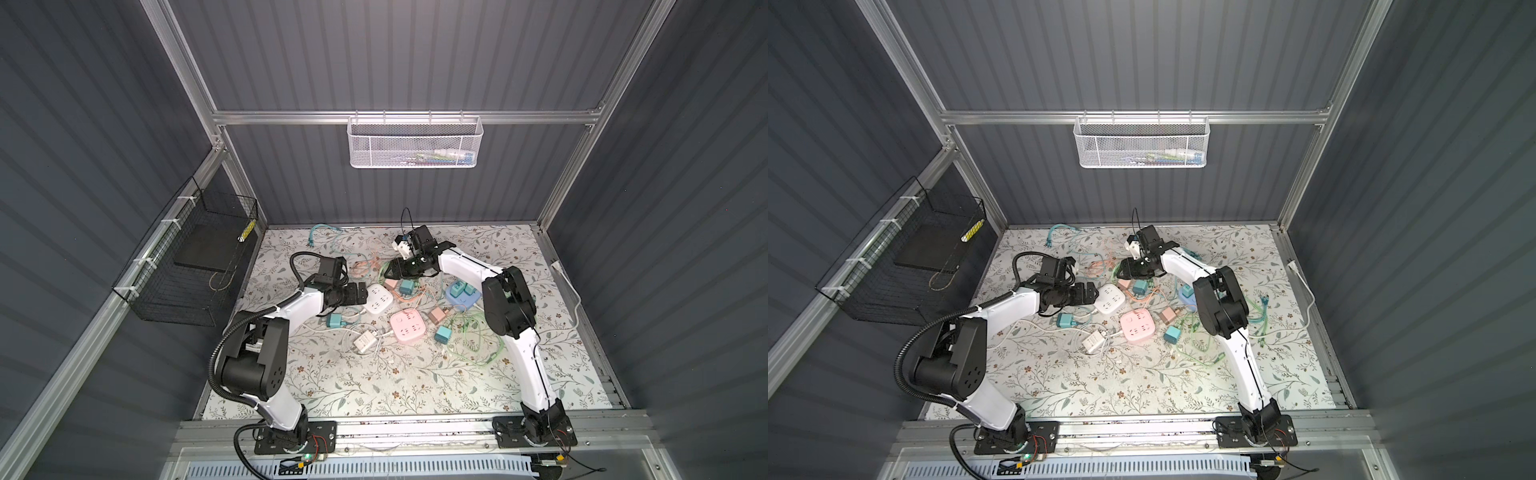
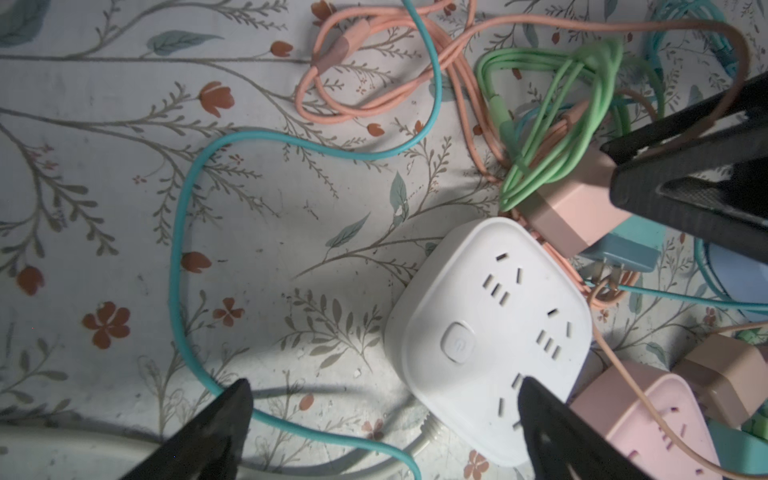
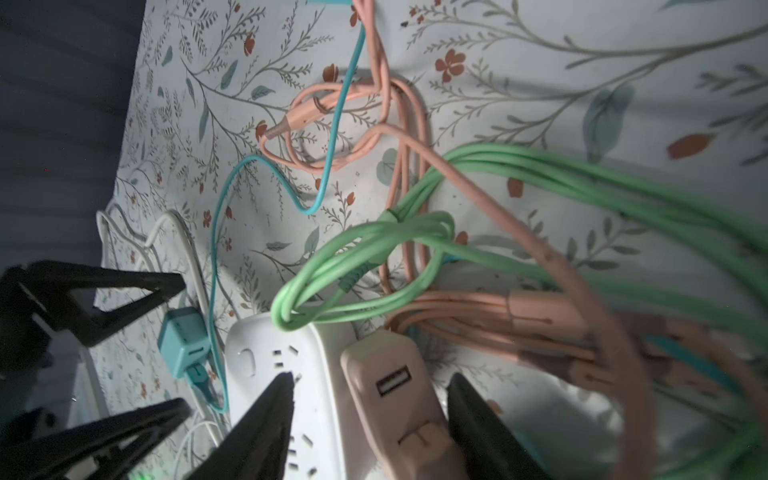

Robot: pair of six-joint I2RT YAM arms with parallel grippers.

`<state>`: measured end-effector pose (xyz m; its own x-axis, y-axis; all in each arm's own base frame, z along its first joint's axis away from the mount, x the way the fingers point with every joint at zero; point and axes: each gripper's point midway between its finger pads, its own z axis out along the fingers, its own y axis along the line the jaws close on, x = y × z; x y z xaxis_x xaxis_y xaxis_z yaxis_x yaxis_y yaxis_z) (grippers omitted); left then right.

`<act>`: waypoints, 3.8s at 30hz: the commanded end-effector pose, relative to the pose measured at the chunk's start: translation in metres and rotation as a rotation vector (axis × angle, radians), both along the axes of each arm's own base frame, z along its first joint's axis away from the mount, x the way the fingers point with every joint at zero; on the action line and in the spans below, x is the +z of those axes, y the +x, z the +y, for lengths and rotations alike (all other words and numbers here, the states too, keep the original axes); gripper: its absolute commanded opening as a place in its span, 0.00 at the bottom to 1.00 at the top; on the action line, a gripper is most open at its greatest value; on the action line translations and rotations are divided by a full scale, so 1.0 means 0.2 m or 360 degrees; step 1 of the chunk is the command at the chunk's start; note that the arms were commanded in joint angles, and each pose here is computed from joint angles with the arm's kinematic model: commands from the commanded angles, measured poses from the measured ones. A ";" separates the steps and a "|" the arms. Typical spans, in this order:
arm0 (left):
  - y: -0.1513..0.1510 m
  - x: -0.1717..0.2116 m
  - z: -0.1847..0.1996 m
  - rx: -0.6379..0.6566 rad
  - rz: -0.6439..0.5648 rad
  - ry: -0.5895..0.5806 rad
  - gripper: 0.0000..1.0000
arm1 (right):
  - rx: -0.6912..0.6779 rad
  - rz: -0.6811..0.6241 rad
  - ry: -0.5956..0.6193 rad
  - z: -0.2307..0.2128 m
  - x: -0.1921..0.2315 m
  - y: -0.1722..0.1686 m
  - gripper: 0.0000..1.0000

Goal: Pull the plug off the socket

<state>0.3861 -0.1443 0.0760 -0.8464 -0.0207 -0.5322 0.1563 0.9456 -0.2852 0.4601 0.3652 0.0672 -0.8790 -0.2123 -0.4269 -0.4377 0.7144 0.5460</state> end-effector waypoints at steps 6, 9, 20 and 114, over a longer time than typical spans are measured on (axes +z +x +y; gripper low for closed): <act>0.01 0.15 -0.05 -0.0008 -0.0141 0.0094 1.00 | -0.0066 -0.0174 -0.0071 -0.09 0.21 0.03 0.84; 0.02 0.18 -0.08 -0.0014 -0.0183 0.0142 1.00 | -0.0098 -0.0249 -0.0103 -0.13 0.29 0.02 0.99; 0.04 0.36 -0.22 -0.0082 -0.0379 0.0159 1.00 | -0.0178 -0.0634 -0.0101 -0.29 0.65 -0.05 0.99; -0.01 -0.03 -1.78 -0.0999 -0.0428 0.0042 0.18 | -0.1046 0.0092 -0.0235 -1.46 -0.09 -0.40 0.52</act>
<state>0.3822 -0.4922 0.0656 -0.5239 0.4619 -0.7157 0.7353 0.6694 -0.1063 0.3771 0.0700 0.0461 -0.8632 0.3149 -0.3946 0.1407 0.9007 0.4110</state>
